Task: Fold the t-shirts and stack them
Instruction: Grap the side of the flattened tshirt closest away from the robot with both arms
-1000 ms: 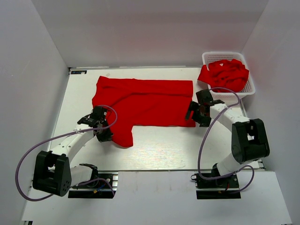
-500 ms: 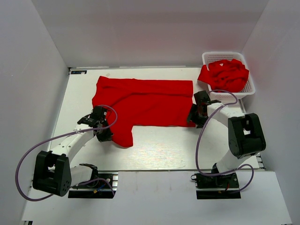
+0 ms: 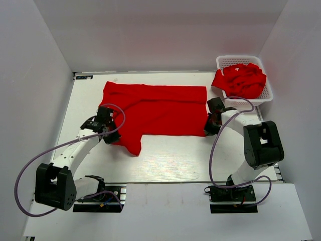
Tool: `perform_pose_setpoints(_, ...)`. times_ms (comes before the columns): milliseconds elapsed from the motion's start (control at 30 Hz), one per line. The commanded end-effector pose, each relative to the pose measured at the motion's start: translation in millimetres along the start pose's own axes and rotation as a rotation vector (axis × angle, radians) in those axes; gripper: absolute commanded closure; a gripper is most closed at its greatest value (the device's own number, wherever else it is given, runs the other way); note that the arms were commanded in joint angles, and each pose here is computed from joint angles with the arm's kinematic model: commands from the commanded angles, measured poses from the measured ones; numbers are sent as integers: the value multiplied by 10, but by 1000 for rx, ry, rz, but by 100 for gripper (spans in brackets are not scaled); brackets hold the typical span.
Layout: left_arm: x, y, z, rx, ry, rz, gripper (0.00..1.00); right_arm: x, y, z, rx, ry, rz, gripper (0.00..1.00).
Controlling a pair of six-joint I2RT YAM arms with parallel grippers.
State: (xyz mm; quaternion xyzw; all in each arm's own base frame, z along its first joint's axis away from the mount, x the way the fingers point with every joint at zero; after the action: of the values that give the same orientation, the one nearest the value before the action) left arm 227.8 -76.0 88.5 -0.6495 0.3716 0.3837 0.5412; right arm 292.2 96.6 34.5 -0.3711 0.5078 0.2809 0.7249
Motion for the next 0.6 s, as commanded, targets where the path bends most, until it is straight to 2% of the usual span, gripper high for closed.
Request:
perform_pose_setpoints(0, -184, -409, -64, 31, 14, -135, 100, -101, -110, 104, -39, -23, -26, 100)
perform_pose_setpoints(233, -340, -1117, -183, 73, 2, -289, 100, -208, -311, 337, -105, -85, -57, 100)
perform_pose_setpoints(567, -178, -1872, -289, 108, -67, -340, 100, -333, -732, 640, -140, -84, -138, 100)
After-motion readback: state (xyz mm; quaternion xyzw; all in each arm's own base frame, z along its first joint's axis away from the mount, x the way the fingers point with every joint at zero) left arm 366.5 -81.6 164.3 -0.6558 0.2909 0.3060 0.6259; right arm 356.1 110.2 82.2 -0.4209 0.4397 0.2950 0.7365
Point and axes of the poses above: each gripper's point midway between its finger pads, its own x axis out along the fingers, its own z axis along the line the jaws close on, y = z × x, the point moved 2 cm from there along -x, back along the fingers, and after that the axes turned 14 degrees about x, right-handed, at the moved point
